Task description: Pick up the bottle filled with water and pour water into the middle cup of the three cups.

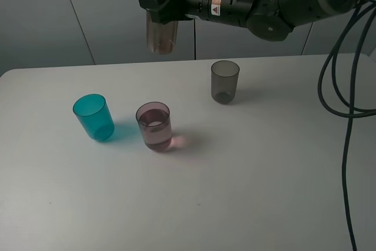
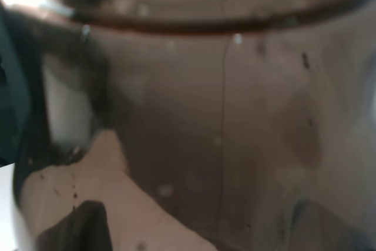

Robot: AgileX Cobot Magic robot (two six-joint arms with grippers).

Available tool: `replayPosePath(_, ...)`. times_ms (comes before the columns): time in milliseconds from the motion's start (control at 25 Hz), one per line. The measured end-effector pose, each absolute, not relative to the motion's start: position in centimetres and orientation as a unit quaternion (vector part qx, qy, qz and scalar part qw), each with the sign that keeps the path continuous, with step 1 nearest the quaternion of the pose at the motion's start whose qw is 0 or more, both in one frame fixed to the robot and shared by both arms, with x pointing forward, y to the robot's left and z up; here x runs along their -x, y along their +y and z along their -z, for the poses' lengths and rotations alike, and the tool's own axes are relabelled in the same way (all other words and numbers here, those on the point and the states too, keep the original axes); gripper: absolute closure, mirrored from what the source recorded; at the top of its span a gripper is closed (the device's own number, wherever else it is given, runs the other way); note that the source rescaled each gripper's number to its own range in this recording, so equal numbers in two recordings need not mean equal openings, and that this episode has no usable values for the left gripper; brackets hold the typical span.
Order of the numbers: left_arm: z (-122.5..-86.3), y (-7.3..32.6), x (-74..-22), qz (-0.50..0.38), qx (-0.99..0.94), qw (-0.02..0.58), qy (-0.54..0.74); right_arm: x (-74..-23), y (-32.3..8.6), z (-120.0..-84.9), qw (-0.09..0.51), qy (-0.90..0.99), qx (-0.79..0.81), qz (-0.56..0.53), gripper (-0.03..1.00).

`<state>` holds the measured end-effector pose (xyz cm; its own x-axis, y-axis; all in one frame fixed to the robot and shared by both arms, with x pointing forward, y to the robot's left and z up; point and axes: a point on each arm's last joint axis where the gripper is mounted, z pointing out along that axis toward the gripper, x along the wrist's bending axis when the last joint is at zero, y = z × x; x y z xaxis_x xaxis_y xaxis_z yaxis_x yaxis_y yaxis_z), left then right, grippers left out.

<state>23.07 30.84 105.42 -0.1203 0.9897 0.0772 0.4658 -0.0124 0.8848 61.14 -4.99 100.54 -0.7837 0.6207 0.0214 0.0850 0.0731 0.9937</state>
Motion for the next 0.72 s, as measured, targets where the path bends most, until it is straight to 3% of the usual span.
replayPosePath(400,-105.4,30.8,-23.1,-0.41,-0.581,0.319,0.626,-64.8,-0.8,-96.6,0.216,0.728,-0.245,-0.603,0.95)
replayPosePath(720,-105.4,30.8,-23.1,-0.41,-0.581,0.319,0.626,-66.0,-0.1,-93.2,0.216,0.755,-0.251,-0.565,0.95)
